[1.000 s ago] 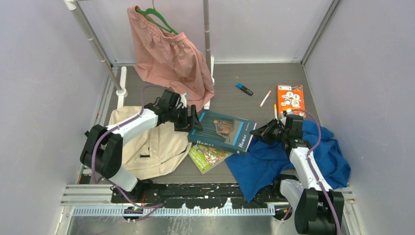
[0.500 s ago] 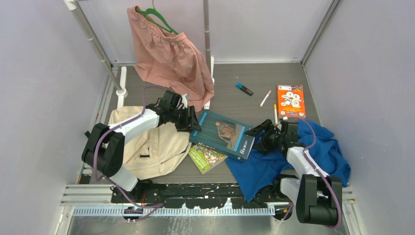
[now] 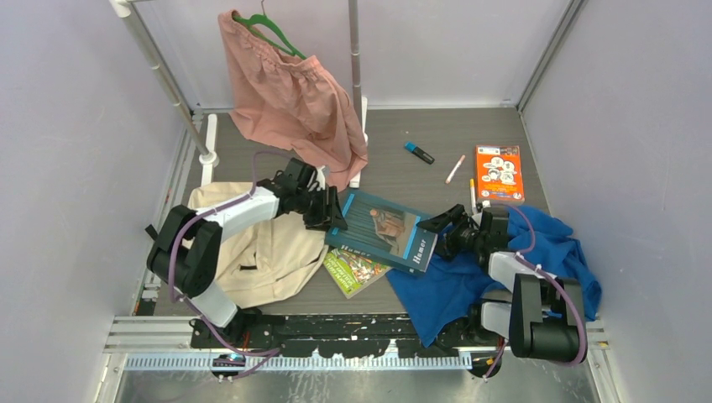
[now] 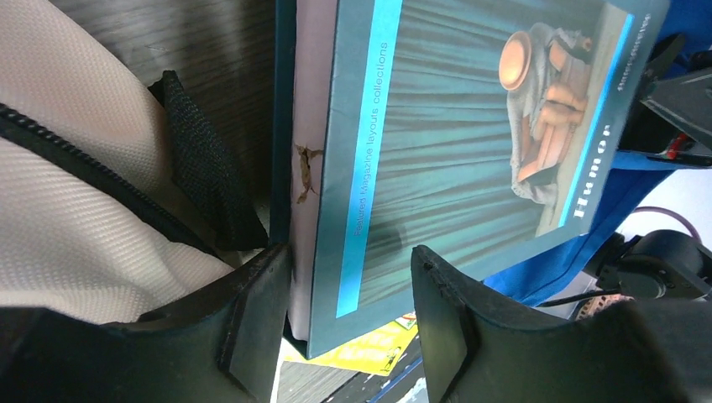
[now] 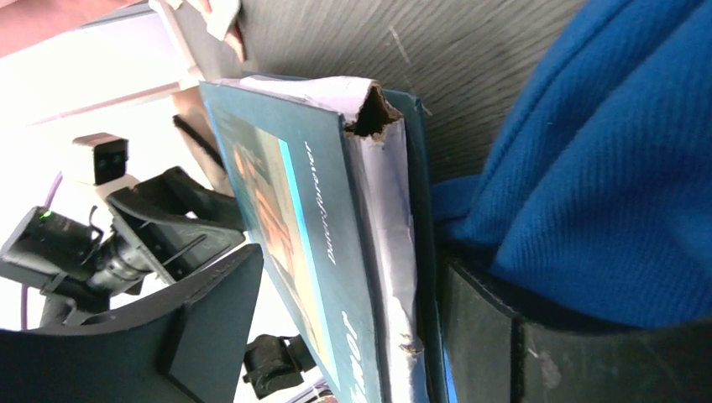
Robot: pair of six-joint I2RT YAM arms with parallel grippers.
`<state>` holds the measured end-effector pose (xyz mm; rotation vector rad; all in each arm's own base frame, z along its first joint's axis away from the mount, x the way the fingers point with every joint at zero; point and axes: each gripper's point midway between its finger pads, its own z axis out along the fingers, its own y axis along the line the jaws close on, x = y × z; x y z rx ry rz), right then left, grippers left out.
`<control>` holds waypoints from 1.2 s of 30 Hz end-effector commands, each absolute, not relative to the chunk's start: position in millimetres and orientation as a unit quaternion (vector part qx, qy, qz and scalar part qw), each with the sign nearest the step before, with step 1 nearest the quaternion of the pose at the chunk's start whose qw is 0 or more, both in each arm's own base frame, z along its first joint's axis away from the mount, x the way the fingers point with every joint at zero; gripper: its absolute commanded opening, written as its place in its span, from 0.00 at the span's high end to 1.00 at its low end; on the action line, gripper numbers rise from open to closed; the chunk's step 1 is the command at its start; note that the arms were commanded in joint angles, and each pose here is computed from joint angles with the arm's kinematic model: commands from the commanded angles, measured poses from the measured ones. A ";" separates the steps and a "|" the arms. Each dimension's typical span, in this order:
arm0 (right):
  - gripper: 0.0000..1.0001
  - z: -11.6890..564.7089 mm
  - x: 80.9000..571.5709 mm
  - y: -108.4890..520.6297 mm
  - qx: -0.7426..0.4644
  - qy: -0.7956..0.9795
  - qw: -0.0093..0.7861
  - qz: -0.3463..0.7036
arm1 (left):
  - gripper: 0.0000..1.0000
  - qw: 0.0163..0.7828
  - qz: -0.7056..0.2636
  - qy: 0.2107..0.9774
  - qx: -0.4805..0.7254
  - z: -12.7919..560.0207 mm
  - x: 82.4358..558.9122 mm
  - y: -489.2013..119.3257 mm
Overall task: Pack the student bag
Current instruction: Pick up the book from the center of the board.
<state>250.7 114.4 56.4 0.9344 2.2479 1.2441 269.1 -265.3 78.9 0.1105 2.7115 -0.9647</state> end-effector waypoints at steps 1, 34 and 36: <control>0.24 93.3 258.1 129.0 0.287 0.770 0.229 0.522 | 0.44 0.144 -0.348 0.925 0.051 87.4 275.9 -280.2; 0.99 172.9 244.0 79.8 0.294 0.816 0.358 0.347 | 0.24 0.294 -0.084 0.952 -0.023 148.2 302.0 -195.9; 0.99 180.6 244.2 71.9 0.300 0.815 0.374 0.326 | 0.24 0.289 -0.050 0.955 -0.033 137.1 301.9 -186.1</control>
